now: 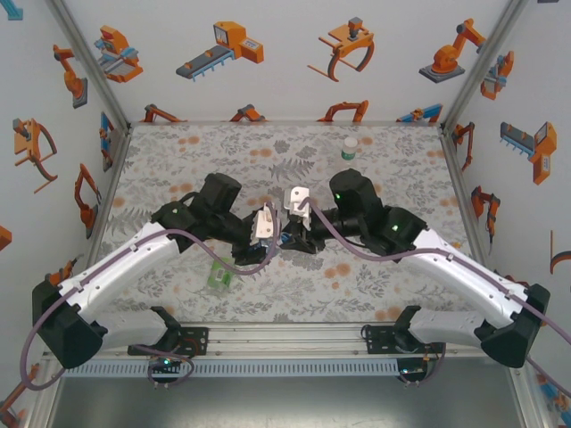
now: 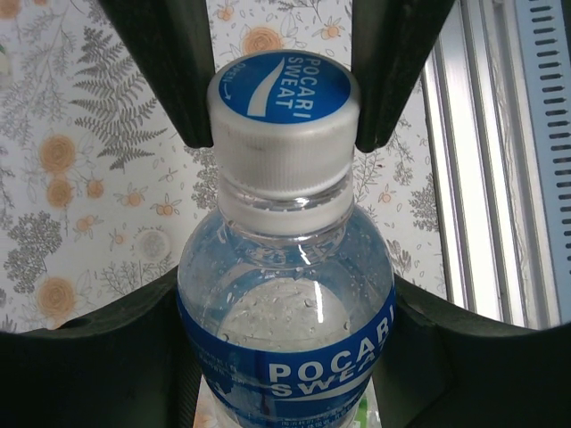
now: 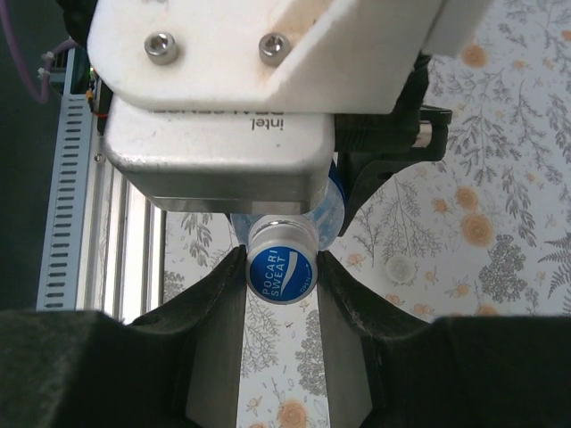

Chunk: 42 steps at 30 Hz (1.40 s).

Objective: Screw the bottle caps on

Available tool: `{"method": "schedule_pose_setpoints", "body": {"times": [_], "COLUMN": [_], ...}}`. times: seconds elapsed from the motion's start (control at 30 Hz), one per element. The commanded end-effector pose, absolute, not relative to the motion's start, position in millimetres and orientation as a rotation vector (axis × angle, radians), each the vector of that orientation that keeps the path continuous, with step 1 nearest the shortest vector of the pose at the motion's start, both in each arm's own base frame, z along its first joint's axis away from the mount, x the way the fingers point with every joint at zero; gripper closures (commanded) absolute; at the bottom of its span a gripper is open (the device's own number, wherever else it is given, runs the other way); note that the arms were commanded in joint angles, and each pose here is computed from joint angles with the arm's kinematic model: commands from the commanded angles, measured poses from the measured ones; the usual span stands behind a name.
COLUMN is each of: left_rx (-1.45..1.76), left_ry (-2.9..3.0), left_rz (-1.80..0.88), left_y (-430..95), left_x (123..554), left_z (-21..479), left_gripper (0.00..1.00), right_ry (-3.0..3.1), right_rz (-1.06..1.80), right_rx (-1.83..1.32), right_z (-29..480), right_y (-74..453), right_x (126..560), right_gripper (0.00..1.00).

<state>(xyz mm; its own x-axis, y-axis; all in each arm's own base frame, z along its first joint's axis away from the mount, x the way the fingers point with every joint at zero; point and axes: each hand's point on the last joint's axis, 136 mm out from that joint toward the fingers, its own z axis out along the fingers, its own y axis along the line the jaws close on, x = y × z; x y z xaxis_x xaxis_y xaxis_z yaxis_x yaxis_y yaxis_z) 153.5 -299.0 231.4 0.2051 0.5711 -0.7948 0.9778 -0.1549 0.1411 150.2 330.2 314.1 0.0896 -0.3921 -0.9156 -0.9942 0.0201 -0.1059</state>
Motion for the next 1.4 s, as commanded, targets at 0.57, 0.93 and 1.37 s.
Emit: {"method": "schedule_pose_setpoints", "body": {"times": [0.57,0.93,1.37], "left_rx": [1.723,1.74,1.78], "left_ry": [1.242,1.232,1.21], "left_rz": [-0.867,-0.949,-1.074], "left_y": [-311,-315,-315], "left_x": [145,139,123], "left_z": [276,278,283], "left_gripper": [0.95,1.0,1.0], "right_ry": [1.555,1.335,0.967], "right_rz": [0.84,0.899,0.906], "right_rx": [-1.442,-1.397,-1.637], "right_z": [294,325,339], "right_y": [307,320,315], "right_x": [145,141,98], "right_gripper": [0.98,0.98,1.0]}}
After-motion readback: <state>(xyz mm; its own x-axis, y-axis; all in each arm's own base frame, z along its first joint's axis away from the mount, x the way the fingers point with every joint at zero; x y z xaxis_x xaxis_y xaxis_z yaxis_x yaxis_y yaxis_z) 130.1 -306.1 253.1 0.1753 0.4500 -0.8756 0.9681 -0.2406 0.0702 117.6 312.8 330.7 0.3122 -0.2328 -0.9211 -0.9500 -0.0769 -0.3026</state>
